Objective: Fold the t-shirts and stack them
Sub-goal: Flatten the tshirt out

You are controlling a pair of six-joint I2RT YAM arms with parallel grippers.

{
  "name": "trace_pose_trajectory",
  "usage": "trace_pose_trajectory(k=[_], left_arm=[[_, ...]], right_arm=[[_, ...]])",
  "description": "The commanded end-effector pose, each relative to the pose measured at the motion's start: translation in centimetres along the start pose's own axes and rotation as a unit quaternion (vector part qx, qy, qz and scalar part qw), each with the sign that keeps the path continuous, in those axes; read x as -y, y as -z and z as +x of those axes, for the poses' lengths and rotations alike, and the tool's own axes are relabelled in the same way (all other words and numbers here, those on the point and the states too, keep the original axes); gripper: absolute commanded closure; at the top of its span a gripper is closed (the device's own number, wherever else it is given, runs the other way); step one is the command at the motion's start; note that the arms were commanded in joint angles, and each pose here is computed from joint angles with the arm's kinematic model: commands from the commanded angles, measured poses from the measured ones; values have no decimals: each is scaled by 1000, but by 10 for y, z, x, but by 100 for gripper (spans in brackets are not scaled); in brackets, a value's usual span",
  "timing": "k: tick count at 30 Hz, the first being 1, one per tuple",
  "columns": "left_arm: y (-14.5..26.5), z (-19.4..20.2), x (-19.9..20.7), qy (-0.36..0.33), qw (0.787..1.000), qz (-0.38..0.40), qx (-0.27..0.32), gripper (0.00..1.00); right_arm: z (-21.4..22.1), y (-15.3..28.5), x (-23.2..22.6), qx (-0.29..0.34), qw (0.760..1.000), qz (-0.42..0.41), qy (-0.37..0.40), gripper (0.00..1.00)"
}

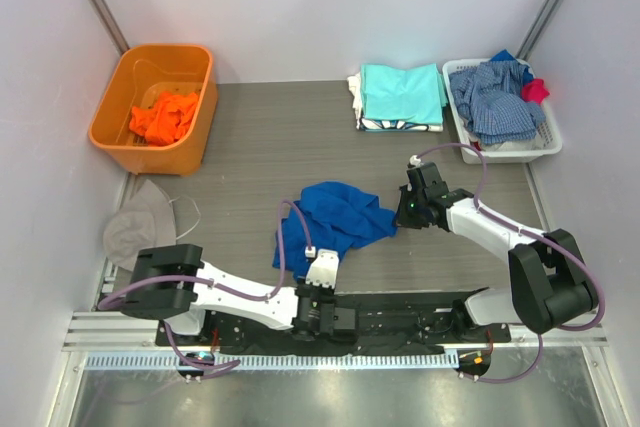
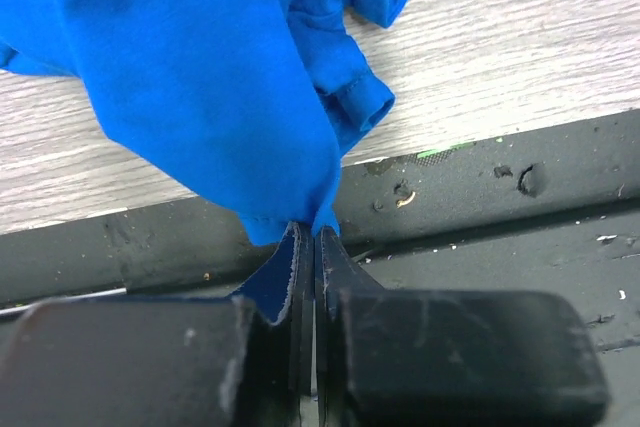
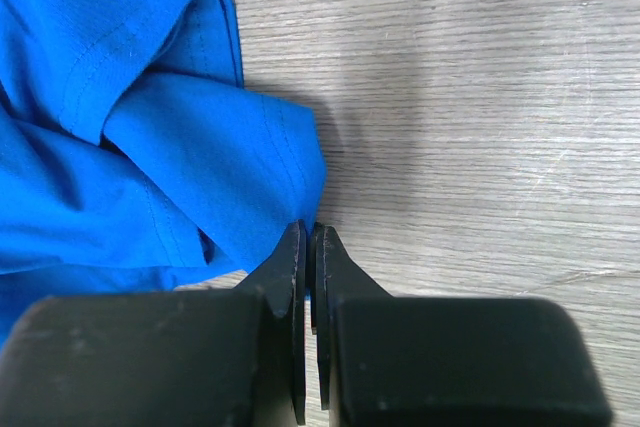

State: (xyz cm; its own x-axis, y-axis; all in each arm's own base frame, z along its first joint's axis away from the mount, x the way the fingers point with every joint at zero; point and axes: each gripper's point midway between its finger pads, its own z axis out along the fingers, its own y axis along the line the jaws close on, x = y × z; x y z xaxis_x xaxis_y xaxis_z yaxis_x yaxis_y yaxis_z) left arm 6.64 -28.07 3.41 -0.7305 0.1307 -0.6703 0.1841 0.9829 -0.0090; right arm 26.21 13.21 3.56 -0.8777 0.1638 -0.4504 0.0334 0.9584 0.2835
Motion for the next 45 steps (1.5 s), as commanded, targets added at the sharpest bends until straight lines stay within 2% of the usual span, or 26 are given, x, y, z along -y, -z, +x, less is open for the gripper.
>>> trace_pose_trajectory(k=[1,3,5,8,12,13,15,17,23,27,29,32,34,35,39,45], left_arm=[[7,-17,1,14,999,-5,30,100],[15,-25,-11,4,999,-22,35,100],[32,-51,-13,14,998,-28,62,100],[70,-105,-52,2,990,-66,124,100],[109,-162,-94,48,983,-65,167,100],[112,-168,-103,52,981,-70,173,100],[118,-180,-133,69,977,-90,180,100],[123,-188,-156,81,973,-110,184,100],[141,-206,-188,139,965,-84,206,100],[148,-217,-181,116,967,-87,209,100],[149,-221,-175,79,970,-101,204,100],[165,-244,-172,64,968,-95,224,100],[183,-262,-177,83,963,-78,246,100],[192,-271,-183,80,959,-78,260,100],[236,-303,-224,140,940,-51,308,100],[278,-325,-278,165,920,-66,350,100]], right_arm=[[-10,10,-7,20,1000,-9,6,99],[-13,14,-7,23,1000,-8,6,99],[-21,22,-9,37,999,-8,7,99],[-51,51,-9,93,996,10,7,99],[-86,103,-5,155,987,48,5,99],[-106,126,-8,193,980,53,1,99],[-116,148,-5,213,975,70,0,99],[-137,182,-4,261,962,80,-8,99],[-162,248,11,342,931,124,-30,99],[-169,275,24,374,913,160,-31,99],[-173,290,28,391,904,172,-34,99],[-181,313,33,414,889,192,-34,99],[-186,330,38,428,879,209,-36,99],[-187,335,39,431,876,214,-35,99],[-193,359,45,453,859,236,-41,99],[-196,381,51,473,843,252,-52,99]])
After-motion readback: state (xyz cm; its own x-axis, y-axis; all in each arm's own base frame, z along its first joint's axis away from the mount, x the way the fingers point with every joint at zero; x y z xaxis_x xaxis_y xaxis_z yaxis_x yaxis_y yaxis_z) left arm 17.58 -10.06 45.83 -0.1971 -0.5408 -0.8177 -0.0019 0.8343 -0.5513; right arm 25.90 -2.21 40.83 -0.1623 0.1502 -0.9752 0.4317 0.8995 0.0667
